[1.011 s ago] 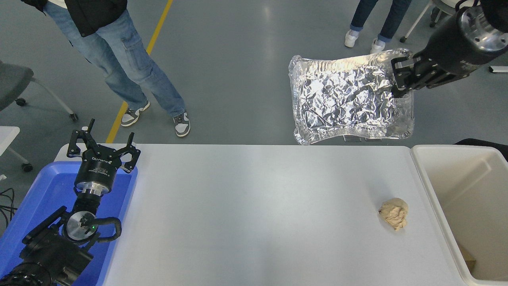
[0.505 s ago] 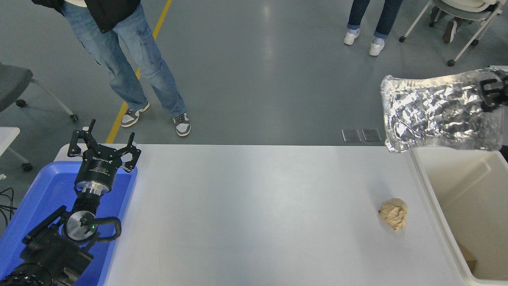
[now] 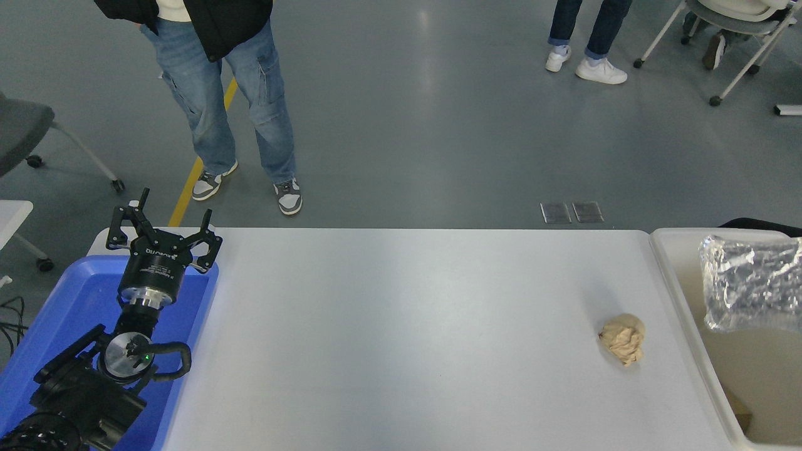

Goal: Pick up foil plate and place in dustbin

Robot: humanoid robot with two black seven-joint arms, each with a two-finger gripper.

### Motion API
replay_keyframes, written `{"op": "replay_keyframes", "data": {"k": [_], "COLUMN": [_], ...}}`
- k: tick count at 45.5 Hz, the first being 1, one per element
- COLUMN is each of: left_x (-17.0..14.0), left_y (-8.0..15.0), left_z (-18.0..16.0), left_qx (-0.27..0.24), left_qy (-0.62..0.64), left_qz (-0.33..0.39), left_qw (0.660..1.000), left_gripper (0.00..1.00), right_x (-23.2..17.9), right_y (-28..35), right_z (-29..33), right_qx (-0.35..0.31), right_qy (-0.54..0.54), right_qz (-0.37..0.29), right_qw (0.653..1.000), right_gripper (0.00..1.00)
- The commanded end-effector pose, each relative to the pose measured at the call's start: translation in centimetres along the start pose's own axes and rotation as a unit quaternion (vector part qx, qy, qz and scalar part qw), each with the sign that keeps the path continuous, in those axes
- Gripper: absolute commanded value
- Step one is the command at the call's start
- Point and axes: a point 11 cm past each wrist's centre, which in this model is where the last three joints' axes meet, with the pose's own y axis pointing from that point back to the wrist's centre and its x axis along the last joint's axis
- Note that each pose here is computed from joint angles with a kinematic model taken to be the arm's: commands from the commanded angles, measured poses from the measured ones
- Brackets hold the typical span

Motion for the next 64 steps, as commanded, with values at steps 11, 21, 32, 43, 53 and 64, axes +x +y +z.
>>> {"op": "replay_keyframes", "data": {"k": [11,21,32,43,53,64], "left_x": [-0.1,-0.1,-0.1,-0.2,-0.1,-0.1], "left_y": [-0.1,-0.1,-0.1,-0.1,-0.1,-0.1], "left_z": [0.0,0.0,0.0,0.0,0.0,0.0], "left_qx": [0.000,0.000,0.001,0.002,0.002,0.002], "left_qy": [0.000,0.000,0.000,0.001,0.000,0.000], "left_qz": [-0.001,-0.001,-0.003,-0.004,-0.003,-0.003], "left_qw": [1.000,1.000,1.000,1.000,1.000,1.000], "left_gripper": [1.00,1.00,1.00,1.00,1.00,1.00], "right_x": [-5.2,-5.7,-3.1,1.5,6.2,9.3], "right_y": [-4.2,-4.6,-3.1,6.5,18.6,27.4], "right_z": [-2.0,-3.6,-8.9,-14.3,-19.8,-26.3], "right_qx": [-0.029,-0.016,0.062,0.211,0.320,0.344], "right_qy": [0.019,0.013,0.015,0.017,0.021,0.078], "right_qz": [0.040,0.036,0.034,-0.048,-0.142,-0.117], "right_qw": [0.999,0.999,0.997,0.976,0.936,0.928], "right_gripper": [0.35,1.00,1.00,1.00,1.00,1.00]}}
